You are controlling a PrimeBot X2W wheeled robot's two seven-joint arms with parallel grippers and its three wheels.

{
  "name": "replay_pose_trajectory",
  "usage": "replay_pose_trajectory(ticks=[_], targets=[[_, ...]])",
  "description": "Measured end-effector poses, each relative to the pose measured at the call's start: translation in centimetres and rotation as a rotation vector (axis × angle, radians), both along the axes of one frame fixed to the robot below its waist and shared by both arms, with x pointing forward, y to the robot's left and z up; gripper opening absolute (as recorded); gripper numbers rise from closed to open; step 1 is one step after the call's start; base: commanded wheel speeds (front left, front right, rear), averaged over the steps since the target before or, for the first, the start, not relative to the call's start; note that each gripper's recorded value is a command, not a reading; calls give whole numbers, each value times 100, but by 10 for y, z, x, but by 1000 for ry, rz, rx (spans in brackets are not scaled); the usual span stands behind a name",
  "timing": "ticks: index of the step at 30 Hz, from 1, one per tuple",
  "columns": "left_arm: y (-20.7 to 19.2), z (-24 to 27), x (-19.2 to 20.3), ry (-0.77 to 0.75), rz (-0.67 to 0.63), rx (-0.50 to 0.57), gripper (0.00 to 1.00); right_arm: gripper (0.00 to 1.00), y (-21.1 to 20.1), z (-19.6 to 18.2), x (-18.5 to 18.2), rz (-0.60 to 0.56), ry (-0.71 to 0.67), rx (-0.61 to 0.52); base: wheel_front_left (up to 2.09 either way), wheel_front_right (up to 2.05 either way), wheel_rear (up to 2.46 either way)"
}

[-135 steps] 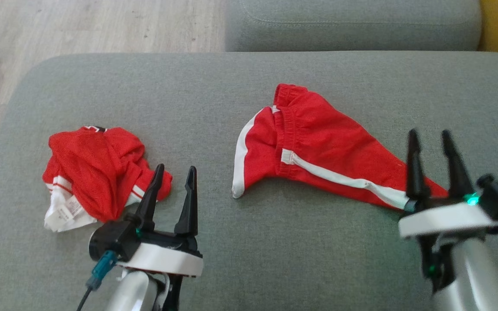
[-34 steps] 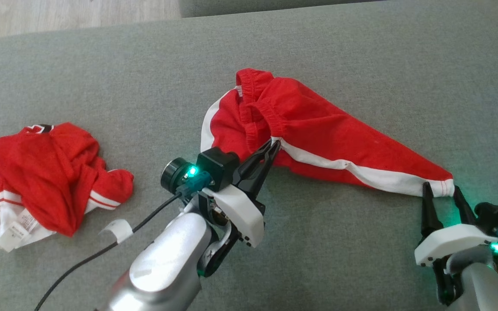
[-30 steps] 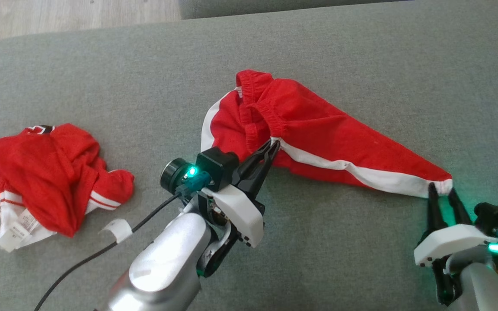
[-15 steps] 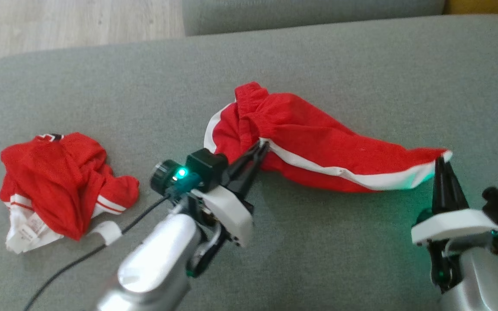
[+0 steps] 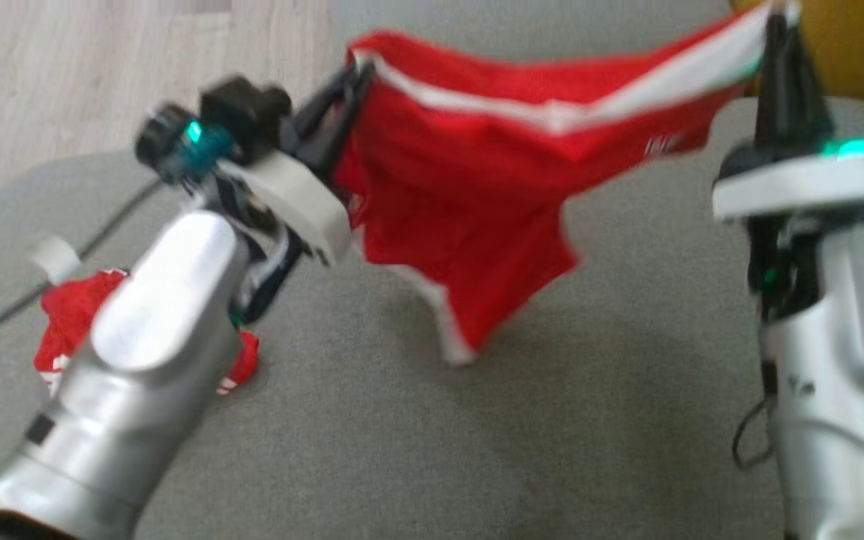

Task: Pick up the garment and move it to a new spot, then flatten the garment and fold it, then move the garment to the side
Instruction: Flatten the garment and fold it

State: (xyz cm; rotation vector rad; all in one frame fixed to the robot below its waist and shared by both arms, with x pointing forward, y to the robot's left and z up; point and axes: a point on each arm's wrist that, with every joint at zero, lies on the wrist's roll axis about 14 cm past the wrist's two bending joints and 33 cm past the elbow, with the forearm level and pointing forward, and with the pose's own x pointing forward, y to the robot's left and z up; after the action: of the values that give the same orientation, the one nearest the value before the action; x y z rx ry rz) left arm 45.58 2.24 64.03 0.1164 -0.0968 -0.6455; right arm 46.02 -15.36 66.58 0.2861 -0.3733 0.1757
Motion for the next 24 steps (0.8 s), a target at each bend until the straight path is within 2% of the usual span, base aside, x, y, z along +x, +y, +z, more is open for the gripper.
replay_pose_trajectory(ticks=[4,7,11,14,19,24], targets=[[11,53,3,-147,21,-67,0,0,3,64,-6,-31,-180,-84,0,0,0],[20,83,1,-221,39,-110,0,0,9,80,-6,-32,-202,-142,0,0,0],[21,76,-9,-194,31,-131,0,0,19,61,-5,-10,-116,-192,0,0,0],[23,62,-17,-165,29,-192,0,0,20,37,-11,-2,-66,-204,0,0,0],[30,42,-20,-104,55,-238,0,0,-9,0,-13,-64,41,-174,0,0,0],[28,31,-13,-64,51,-238,0,0,-14,-8,-6,-72,65,-162,0,0,0]])
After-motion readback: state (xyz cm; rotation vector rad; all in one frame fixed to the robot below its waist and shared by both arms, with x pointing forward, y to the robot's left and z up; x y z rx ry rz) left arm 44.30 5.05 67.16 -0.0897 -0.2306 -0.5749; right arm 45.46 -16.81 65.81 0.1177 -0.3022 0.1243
